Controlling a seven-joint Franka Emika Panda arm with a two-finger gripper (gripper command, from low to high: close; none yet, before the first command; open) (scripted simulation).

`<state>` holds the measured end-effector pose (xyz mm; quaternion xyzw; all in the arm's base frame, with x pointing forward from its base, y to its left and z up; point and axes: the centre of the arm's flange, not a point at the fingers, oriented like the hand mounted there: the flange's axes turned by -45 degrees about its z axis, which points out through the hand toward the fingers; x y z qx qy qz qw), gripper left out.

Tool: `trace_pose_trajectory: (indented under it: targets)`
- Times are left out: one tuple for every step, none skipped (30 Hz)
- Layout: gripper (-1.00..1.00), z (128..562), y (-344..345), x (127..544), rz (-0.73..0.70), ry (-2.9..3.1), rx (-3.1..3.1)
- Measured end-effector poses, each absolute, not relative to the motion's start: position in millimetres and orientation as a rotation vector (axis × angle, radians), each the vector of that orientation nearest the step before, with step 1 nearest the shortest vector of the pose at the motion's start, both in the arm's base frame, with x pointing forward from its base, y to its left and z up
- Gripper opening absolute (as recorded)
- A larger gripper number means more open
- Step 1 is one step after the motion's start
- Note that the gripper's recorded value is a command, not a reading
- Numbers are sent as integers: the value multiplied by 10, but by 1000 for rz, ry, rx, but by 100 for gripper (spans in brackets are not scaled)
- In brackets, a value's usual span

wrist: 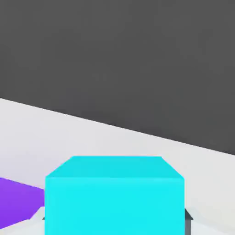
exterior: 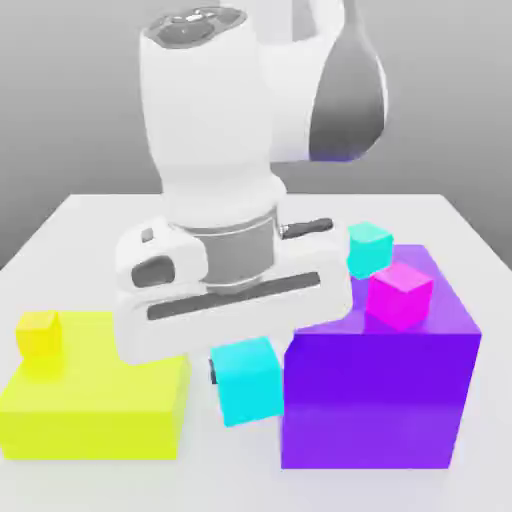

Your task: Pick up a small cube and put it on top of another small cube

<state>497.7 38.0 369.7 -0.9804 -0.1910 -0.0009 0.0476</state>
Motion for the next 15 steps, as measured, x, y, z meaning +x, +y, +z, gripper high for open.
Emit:
trace_pose_trajectory:
  targets:
    - [-100, 3813, 526, 4894, -1, -645, -2982]
    - [-100, 3928, 657, 4806, -1, -704, -2974]
    - [-100, 4039, 798, 4708, 0, -767, -2966]
    - [-100, 4147, 947, 4600, 1, -835, -2957]
    - [-100, 4251, 1094, 4484, 2, -904, -2947]
    - [-100, 4353, 1237, 4359, 2, -974, -2938]
    - [-100, 4445, 1369, 4230, 2, -1042, -2928]
    - [-100, 4520, 1487, 4104, 2, -1105, -2919]
    - [-100, 4475, 1545, 4045, 2, -1136, -2915]
    - [-100, 4374, 1574, 4018, 1, -1152, -2913]
    - [-100, 4245, 1588, 4003, 1, -1160, -2912]
    - [-100, 4103, 1594, 3992, 1, -1164, -2911]
    - [100, 4010, 1595, 3983, 1, -1166, -2911]
    - [100, 4010, 1595, 3983, 1, -1166, -2911]
    - [100, 4010, 1595, 3983, 1, -1166, -2911]
